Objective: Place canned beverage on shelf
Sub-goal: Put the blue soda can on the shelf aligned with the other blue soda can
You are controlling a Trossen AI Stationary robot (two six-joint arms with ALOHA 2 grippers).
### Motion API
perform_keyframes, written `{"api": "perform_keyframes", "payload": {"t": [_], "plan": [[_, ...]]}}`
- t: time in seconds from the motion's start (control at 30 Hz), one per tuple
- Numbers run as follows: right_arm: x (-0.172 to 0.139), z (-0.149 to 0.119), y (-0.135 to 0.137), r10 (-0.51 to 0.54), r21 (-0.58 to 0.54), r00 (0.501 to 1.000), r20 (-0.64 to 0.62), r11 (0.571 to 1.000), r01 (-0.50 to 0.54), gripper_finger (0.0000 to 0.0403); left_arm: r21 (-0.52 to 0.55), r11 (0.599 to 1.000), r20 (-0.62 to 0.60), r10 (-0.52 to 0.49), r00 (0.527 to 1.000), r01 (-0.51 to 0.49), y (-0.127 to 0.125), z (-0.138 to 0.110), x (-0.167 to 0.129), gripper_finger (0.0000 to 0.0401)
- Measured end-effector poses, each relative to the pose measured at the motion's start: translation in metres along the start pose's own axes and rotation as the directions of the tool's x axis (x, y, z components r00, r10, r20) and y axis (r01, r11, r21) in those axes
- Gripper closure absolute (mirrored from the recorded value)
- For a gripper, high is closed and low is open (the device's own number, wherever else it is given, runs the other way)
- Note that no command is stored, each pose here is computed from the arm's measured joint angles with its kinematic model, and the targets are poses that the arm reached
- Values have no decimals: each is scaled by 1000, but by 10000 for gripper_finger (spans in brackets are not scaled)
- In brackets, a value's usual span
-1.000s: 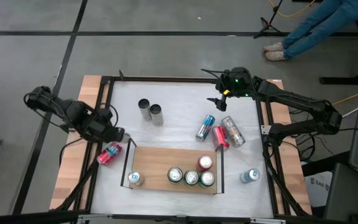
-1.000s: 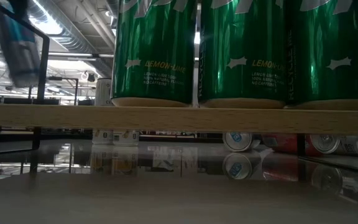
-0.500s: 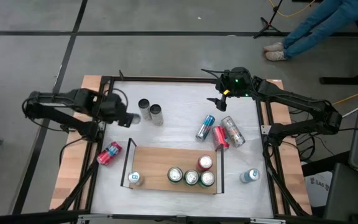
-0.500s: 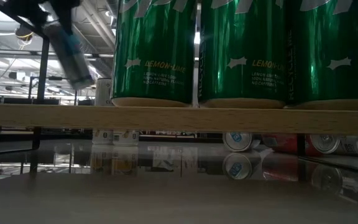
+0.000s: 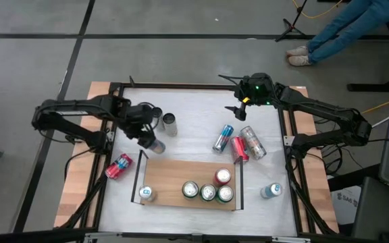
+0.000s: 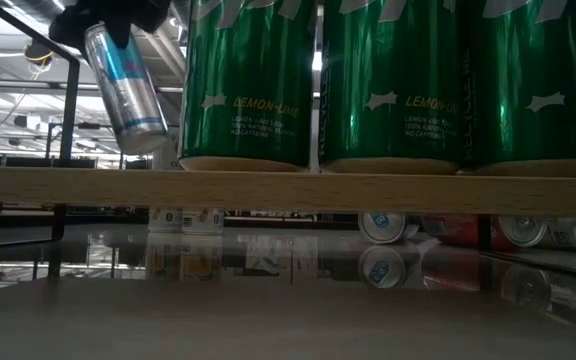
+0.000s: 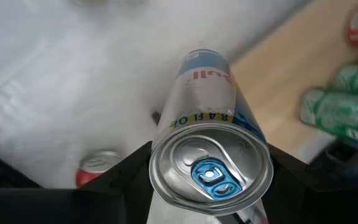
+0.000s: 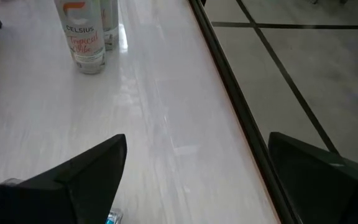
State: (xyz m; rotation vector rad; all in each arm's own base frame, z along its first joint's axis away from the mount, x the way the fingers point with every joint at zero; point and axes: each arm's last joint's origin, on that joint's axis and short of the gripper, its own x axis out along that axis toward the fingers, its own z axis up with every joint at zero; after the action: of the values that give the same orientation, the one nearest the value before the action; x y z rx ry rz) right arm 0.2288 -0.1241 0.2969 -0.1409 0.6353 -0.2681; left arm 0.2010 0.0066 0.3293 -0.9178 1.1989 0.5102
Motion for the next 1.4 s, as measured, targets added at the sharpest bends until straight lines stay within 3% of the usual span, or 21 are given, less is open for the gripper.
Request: {"api": "perform_keyframes", "payload": {"t": [0.33, 0.93, 1.4], "plan": [[0, 1, 4, 120, -3, 992, 43, 993, -120, 22, 79, 995, -64, -56, 996, 61, -18, 12, 21, 189], [0, 1, 4, 122, -2, 992, 44, 992, -122, 22, 191, 979, -126, -53, 991, 77, -37, -19, 26, 185], [0, 1, 4, 122, -2, 992, 44, 992, -122, 22, 205, 979, -71, 11, 997, 3, -39, -18, 33, 174]]}}
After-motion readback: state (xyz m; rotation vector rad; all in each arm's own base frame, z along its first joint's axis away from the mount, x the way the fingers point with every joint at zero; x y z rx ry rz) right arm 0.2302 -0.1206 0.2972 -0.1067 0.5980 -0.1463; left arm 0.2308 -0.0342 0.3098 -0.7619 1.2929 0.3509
